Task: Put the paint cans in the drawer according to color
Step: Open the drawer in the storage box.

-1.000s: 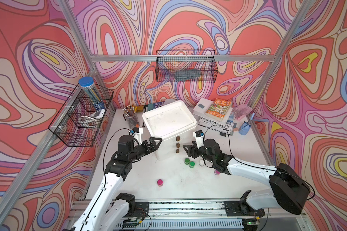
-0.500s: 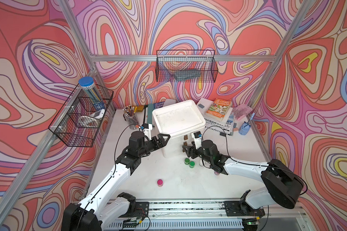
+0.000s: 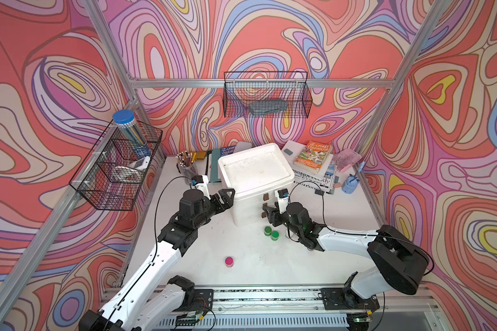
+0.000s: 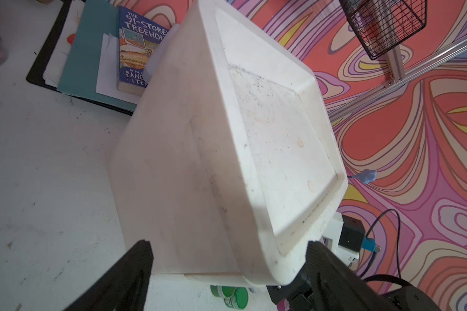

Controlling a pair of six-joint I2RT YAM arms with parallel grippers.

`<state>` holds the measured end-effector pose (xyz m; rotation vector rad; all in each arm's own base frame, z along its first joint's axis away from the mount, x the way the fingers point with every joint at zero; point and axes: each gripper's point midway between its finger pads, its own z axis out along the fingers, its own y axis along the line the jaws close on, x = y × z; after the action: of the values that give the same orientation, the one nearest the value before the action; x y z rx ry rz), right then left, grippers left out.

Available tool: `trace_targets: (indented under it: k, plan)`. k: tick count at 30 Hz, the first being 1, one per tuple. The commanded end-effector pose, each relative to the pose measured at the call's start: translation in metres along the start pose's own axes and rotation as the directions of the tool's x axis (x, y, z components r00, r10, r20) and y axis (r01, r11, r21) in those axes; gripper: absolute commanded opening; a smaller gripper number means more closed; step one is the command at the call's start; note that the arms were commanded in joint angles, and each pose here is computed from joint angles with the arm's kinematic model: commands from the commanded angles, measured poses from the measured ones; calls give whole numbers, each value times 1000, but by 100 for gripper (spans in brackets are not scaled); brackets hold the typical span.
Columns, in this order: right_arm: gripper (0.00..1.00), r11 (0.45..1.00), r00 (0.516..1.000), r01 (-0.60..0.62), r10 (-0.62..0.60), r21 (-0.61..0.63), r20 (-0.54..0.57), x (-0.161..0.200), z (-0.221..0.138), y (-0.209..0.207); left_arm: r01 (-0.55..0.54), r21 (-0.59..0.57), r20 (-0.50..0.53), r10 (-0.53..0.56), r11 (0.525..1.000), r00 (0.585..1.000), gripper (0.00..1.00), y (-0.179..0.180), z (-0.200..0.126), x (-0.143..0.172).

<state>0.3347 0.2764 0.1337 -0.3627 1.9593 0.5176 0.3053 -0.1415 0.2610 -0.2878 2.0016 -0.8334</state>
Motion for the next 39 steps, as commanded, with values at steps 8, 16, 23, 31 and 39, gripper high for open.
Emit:
trace_targets:
  k: [8, 16, 23, 31, 39]
  plan:
    - [31, 998, 998, -56, 57, -38, 23, -2, 1, 8, -38, -67, 9, 39, 997, 999, 87, 5, -7, 0]
    - [6, 995, 998, -62, 61, -80, -12, 3, -15, 13, -83, -37, 0, 84, 996, 997, 87, -8, -7, -4]
    - [0, 990, 997, -60, 53, -127, -57, 9, -29, 20, -158, -44, -43, 156, 986, 987, 87, -17, -1, 7]
    - [0, 979, 992, -54, 30, -198, -123, 16, -48, 31, -184, -72, -92, 177, 980, 980, 86, -14, 7, 18]
    - [0, 971, 982, -39, -7, -237, -189, 29, -67, 34, -194, -98, -128, 181, 976, 975, 82, -10, 21, 24]
